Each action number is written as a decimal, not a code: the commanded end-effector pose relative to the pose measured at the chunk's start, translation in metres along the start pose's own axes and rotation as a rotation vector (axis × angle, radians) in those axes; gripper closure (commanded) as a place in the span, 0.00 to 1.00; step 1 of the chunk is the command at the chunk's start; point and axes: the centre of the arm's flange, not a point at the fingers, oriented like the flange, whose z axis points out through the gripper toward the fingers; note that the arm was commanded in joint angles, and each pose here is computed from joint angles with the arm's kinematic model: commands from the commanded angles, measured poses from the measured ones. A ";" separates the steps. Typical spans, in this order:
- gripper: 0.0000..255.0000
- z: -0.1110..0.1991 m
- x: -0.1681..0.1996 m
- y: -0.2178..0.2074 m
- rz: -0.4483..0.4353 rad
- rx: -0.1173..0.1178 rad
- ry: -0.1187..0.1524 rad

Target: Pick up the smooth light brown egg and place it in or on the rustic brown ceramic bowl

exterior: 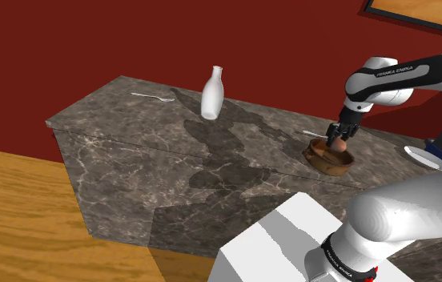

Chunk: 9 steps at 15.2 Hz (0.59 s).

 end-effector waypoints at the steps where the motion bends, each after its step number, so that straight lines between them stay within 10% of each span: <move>1: 1.00 0.002 0.000 0.000 0.000 0.000 0.001; 6: 1.00 0.002 0.000 0.000 0.000 0.000 0.001; 7: 0.00 0.002 0.000 0.000 0.000 0.000 0.001; 9: 0.00 0.002 0.000 0.000 0.000 0.000 0.001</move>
